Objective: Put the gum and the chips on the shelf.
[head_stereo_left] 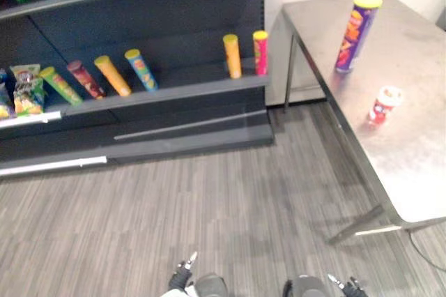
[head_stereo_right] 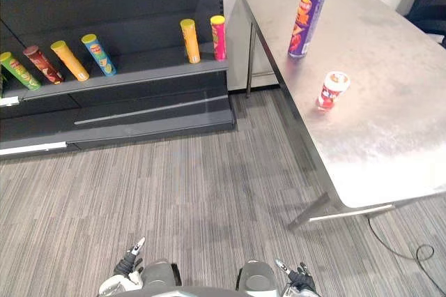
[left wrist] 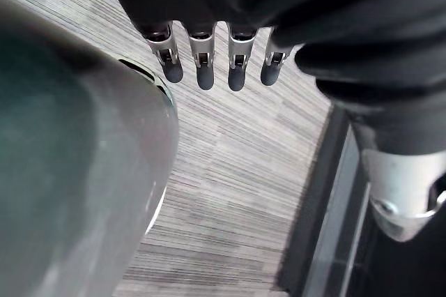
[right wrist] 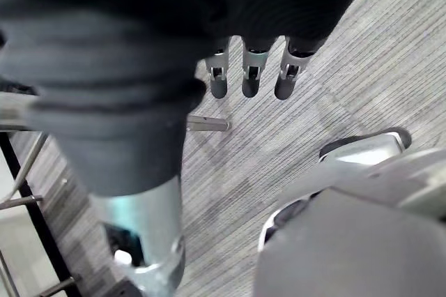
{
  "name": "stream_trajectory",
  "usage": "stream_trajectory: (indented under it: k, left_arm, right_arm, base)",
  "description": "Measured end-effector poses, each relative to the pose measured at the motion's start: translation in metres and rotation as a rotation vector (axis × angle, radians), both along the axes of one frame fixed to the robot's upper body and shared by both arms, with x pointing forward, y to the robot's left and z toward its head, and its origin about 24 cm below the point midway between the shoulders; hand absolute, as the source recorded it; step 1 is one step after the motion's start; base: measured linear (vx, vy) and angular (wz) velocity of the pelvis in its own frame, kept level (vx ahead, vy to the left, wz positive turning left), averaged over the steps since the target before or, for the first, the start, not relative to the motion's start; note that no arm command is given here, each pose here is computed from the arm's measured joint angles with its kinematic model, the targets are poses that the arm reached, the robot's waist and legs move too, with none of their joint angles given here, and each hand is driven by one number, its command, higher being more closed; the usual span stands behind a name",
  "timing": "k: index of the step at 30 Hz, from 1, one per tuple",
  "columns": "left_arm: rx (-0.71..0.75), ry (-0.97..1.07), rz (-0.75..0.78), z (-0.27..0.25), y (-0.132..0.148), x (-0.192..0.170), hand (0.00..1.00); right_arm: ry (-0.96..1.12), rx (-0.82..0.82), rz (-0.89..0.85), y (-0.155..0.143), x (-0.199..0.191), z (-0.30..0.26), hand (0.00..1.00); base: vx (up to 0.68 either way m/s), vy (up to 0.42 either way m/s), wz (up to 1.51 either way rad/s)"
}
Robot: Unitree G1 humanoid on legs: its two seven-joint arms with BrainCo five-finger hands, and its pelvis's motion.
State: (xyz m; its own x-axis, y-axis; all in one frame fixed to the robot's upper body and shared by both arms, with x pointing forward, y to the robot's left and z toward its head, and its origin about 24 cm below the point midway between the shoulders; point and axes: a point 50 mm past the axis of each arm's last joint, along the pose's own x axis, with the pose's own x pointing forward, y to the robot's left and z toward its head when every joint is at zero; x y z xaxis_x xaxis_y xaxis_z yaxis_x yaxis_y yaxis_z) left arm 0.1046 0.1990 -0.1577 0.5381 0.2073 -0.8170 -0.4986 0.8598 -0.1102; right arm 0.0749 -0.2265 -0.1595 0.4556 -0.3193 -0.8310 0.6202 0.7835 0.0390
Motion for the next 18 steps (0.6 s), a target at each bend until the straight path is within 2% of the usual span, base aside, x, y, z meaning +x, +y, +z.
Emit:
stream_trajectory:
  k: [6, 10, 18]
  left_arm:
    - [-0.011, -0.003, 0.016, -0.001, 0.001, -0.004, 0.00]
    - [0.026, 0.005, -0.009, 0.001, 0.014, -0.004, 0.00]
    - [0.072, 0.115, -0.165, -0.005, 0.017, -0.021, 0.00]
  right_arm:
    - [-0.005, 0.000, -0.018, -0.001, 0.002, 0.000, 0.00]
    - [0.013, 0.054, -0.009, 0.017, 0.002, -0.005, 0.00]
    - [-0.002, 0.046, -0.023, 0.014, 0.003, -0.003, 0.00]
  base:
    - [0.35, 0.335, -0.21]
    - [0.45, 0.303, -0.18]
    - [0.32, 0.186, -0.35]
